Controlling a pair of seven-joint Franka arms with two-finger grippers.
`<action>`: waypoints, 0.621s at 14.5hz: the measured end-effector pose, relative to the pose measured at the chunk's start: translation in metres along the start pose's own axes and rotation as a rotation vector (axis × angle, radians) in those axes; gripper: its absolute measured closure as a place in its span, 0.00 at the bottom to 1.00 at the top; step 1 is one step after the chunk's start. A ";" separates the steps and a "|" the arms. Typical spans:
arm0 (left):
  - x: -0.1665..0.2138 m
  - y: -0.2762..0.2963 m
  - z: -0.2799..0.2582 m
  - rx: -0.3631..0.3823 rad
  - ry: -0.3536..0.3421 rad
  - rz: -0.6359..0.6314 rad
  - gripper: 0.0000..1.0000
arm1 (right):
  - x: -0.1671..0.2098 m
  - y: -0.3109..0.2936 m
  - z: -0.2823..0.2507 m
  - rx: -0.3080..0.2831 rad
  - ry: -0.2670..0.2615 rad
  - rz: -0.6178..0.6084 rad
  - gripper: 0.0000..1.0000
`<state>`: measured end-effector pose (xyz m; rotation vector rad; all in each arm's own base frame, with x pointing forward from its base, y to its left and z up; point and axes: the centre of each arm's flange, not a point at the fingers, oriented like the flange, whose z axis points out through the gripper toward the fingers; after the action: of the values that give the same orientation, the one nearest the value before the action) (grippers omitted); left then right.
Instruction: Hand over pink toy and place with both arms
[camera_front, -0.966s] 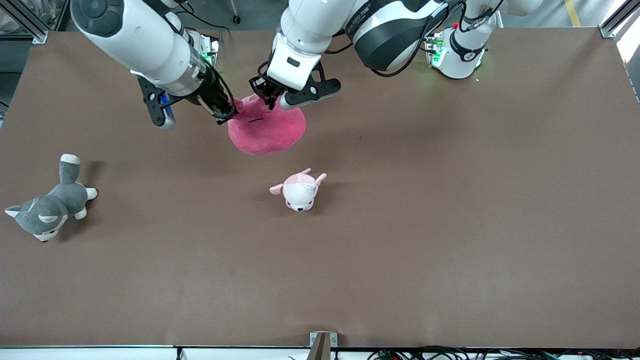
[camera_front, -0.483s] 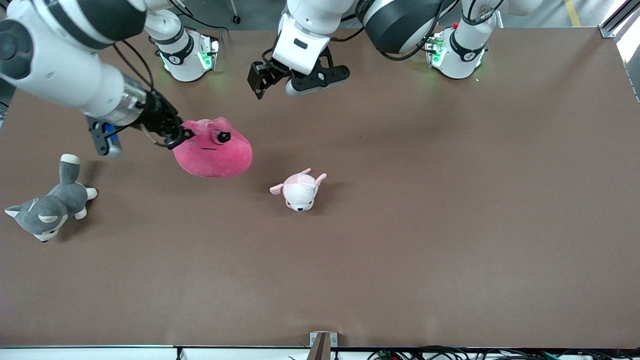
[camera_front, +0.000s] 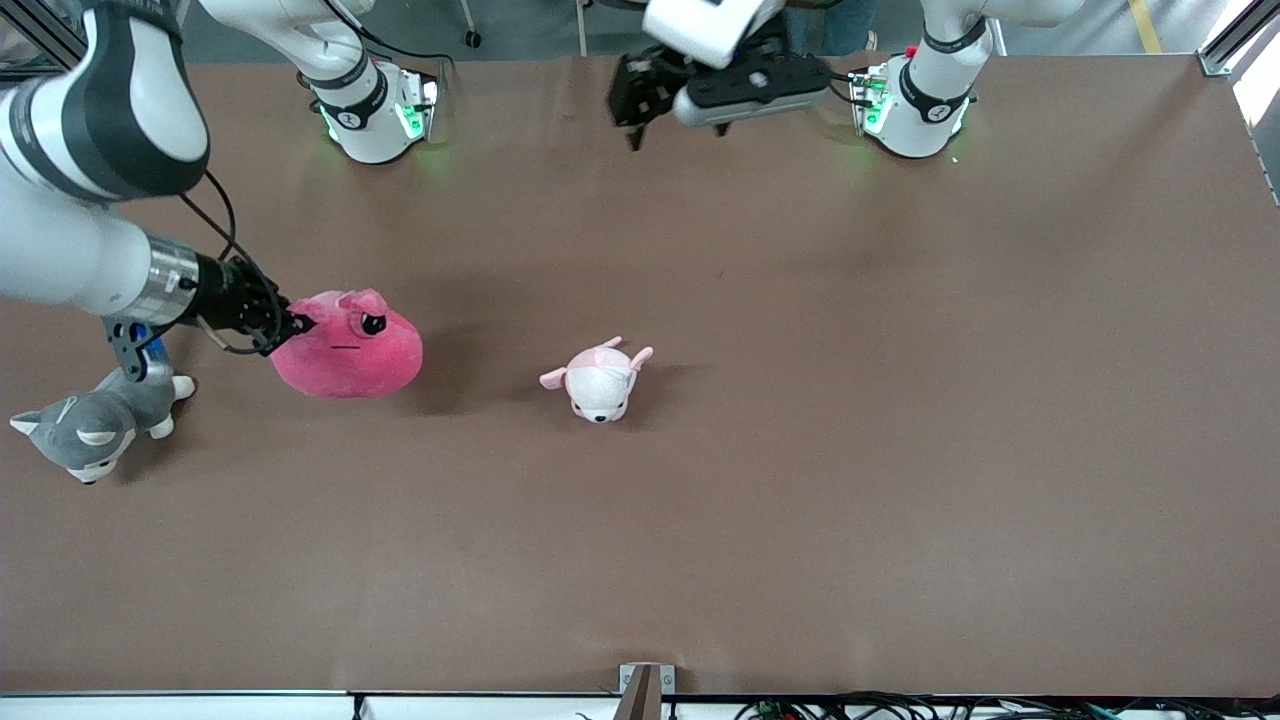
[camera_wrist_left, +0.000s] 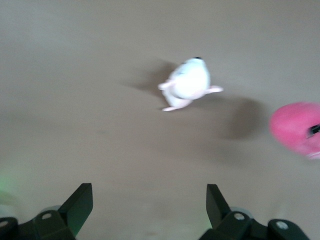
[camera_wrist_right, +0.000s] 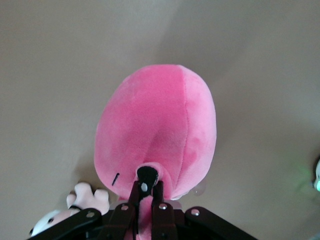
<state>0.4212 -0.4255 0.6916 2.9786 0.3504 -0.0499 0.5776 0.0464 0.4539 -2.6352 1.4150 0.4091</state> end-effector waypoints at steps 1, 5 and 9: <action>0.004 -0.016 -0.010 0.029 0.000 0.042 0.00 | 0.013 0.004 0.013 0.002 0.001 -0.011 0.89; 0.024 -0.074 -0.039 0.107 -0.010 0.169 0.00 | 0.047 0.012 0.063 0.012 0.018 -0.031 0.89; 0.045 -0.133 -0.053 0.165 -0.013 0.284 0.00 | 0.057 0.015 0.098 0.007 0.027 -0.076 0.89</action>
<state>0.4349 -0.2796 0.7234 3.1565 -0.0850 -0.0713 0.5774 0.0149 0.3437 -2.6884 1.3169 0.3614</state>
